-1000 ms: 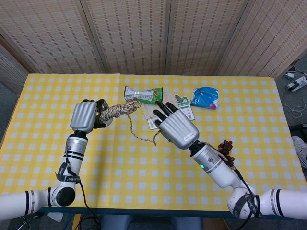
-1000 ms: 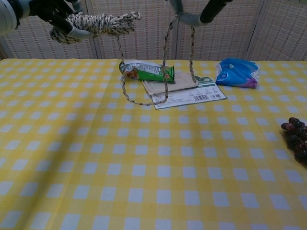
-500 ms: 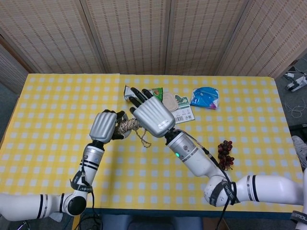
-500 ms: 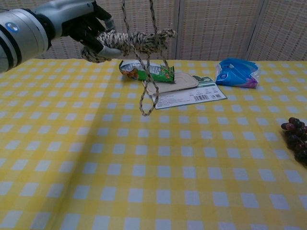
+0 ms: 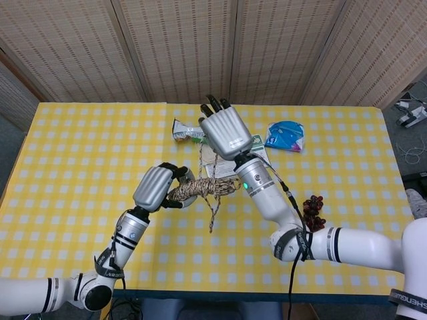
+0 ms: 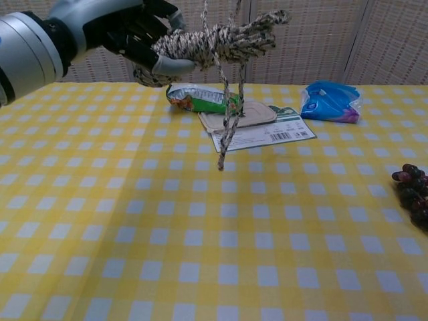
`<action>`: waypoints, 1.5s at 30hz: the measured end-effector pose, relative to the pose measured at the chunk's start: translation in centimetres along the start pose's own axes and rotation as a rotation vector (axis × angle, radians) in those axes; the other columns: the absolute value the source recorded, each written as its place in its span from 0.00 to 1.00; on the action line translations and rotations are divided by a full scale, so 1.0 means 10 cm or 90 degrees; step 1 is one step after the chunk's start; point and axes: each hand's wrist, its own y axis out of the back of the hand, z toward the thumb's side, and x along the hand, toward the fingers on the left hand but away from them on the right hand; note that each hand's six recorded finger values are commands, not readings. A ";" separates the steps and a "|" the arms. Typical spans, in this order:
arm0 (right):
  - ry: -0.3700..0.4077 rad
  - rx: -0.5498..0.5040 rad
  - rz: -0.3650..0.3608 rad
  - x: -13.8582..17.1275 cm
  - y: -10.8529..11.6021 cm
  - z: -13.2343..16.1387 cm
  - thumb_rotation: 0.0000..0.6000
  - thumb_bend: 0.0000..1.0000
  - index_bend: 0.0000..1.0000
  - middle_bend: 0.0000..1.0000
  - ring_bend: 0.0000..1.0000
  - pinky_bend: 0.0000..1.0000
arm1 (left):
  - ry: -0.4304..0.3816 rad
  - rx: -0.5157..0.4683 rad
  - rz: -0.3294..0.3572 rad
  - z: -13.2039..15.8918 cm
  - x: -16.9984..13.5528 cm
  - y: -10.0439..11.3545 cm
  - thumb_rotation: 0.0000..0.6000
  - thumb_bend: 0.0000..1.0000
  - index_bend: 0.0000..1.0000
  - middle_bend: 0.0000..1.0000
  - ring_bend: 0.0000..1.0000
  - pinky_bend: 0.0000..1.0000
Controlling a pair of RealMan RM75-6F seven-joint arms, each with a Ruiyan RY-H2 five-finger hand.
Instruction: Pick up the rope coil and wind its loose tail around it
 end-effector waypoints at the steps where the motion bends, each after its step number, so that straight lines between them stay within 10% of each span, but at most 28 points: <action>1: -0.010 -0.001 0.004 -0.01 -0.03 -0.06 1.00 0.50 0.59 0.28 0.10 0.22 | -0.007 -0.013 0.005 0.00 -0.01 0.03 1.00 0.27 0.70 0.70 0.49 0.35; 13: -0.087 0.013 0.065 0.16 -0.54 -0.75 1.00 0.50 0.59 0.28 0.10 0.22 | 0.005 -0.125 0.063 -0.23 -0.08 0.51 1.00 0.27 0.70 0.70 0.49 0.35; 23: -0.059 0.041 0.127 0.39 -1.06 -0.79 1.00 0.50 0.59 0.28 0.10 0.22 | 0.049 -0.235 0.126 -0.47 -0.02 0.93 1.00 0.27 0.70 0.70 0.49 0.35; 45: 0.161 0.085 0.129 1.00 -1.17 0.08 1.00 0.50 0.60 0.28 0.10 0.21 | 0.220 -0.037 0.218 -1.08 0.06 1.13 0.98 0.27 0.71 0.70 0.49 0.35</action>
